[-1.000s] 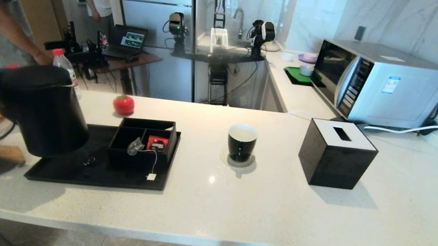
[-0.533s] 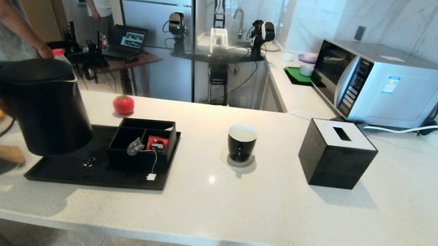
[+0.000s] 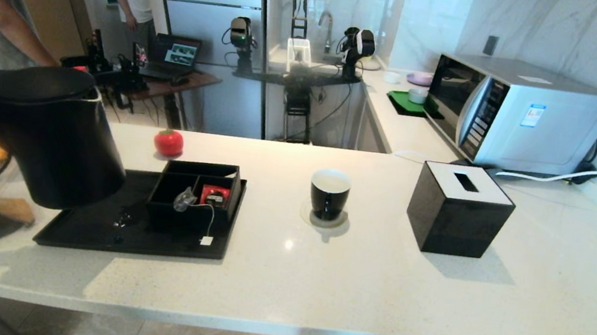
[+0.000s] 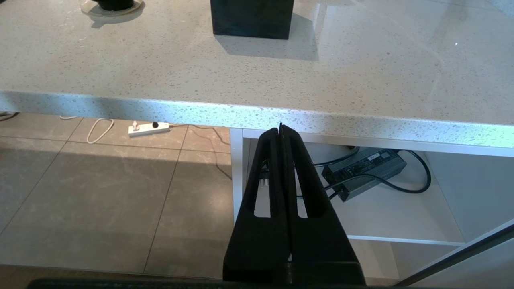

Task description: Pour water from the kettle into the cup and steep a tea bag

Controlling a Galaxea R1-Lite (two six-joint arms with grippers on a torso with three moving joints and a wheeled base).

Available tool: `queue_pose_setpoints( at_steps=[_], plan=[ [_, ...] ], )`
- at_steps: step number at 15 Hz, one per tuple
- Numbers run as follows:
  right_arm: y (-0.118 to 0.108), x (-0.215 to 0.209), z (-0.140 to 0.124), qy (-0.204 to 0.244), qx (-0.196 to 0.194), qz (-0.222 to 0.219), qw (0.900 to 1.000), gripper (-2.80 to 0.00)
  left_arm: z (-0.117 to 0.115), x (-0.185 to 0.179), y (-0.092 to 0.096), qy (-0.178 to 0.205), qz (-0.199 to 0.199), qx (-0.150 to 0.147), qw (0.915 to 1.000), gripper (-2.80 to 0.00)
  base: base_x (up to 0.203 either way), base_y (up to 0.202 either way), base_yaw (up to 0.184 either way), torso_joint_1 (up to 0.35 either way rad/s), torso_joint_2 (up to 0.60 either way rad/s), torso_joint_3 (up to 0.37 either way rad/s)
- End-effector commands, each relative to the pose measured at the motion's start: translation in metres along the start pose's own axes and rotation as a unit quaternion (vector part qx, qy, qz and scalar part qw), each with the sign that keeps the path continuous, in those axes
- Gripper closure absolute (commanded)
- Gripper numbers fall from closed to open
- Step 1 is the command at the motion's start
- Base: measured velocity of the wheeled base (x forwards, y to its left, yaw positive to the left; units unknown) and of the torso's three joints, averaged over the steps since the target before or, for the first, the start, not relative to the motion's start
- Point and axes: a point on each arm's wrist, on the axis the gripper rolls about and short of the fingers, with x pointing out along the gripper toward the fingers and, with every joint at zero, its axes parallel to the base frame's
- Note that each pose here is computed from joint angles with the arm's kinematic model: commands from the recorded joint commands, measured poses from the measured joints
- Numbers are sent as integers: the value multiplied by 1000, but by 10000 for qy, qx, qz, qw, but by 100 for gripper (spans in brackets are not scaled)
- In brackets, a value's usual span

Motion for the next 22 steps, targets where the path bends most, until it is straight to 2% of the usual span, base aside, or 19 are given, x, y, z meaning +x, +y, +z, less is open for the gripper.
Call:
queue_pose_setpoints(
  at_steps=[1,12,22],
  plan=[
    [0,0,0,12,-6,5,10000,0,13,-4,-3,-139,-20,97,9999,0,0,0,0,0,0,0],
    [0,0,0,12,-6,5,10000,0,35,-29,-23,-19,-47,-91,9999,0,0,0,0,0,0,0],
    [0,0,0,12,-6,5,10000,0,46,-21,-58,-104,-537,-287,9981,0,0,0,0,0,0,0]
  ],
)
